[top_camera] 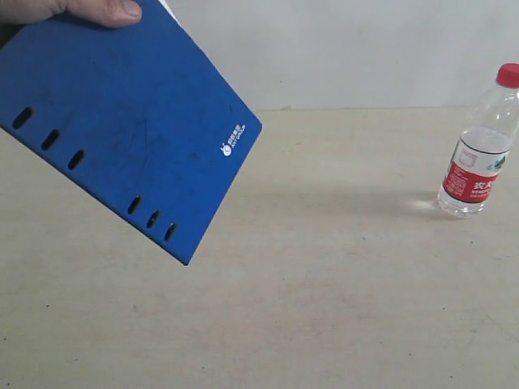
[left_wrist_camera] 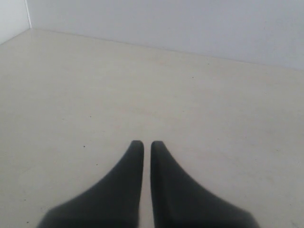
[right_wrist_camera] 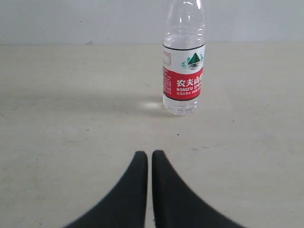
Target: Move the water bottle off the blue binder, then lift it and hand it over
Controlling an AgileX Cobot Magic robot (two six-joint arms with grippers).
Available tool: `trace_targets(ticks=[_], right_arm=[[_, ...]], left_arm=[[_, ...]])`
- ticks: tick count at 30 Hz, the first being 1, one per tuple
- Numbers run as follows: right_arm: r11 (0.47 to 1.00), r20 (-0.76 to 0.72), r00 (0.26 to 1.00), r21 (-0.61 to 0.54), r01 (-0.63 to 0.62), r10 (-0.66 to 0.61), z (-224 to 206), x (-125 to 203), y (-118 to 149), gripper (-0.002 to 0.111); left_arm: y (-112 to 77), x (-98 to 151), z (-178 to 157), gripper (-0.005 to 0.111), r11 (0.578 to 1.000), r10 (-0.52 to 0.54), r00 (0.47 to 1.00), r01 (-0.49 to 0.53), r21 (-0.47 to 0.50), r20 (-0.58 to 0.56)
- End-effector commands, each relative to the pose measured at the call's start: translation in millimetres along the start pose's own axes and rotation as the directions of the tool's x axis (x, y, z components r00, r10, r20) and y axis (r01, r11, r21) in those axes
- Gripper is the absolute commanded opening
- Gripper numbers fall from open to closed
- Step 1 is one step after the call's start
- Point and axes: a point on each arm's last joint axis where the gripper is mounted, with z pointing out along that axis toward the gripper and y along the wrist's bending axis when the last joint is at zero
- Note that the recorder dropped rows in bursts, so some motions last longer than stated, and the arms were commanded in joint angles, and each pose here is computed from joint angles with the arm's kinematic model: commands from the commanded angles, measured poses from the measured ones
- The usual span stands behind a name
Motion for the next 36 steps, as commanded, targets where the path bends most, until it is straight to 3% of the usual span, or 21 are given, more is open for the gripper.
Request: trace_targets(ticks=[1, 16, 22, 36], right_arm=[[1.0, -0.001, 1.0, 0.003, -0.007, 0.007, -0.3, 0.1, -0.3, 0.001], [0.997, -0.006, 0.999, 0.06, -0.046, 0.046, -0.4, 0.9, -3.4, 0.001], [1.0, -0.011, 1.0, -0.015, -0.023, 0.023, -0.3, 1.0, 0.7, 0.001], [1.0, -0.008, 1.0, -0.019, -0.024, 0.024, -0.4, 0.7, 0.9, 0.001]], left_arm=[[0.1, 0.5, 0.2, 0.005, 1.0, 0.003, 1.0, -0.003, -0.001, 0.006], [0.1, 0.5, 0.2, 0.005, 1.0, 0.003, 1.0, -0.003, -0.001, 0.006], [0.1, 0.5, 0.2, 0.005, 1.0, 0.003, 1.0, -0.003, -0.001, 0.006], [0.1, 0.5, 0.2, 0.005, 1.0, 0.003, 1.0, -0.003, -0.001, 0.006]])
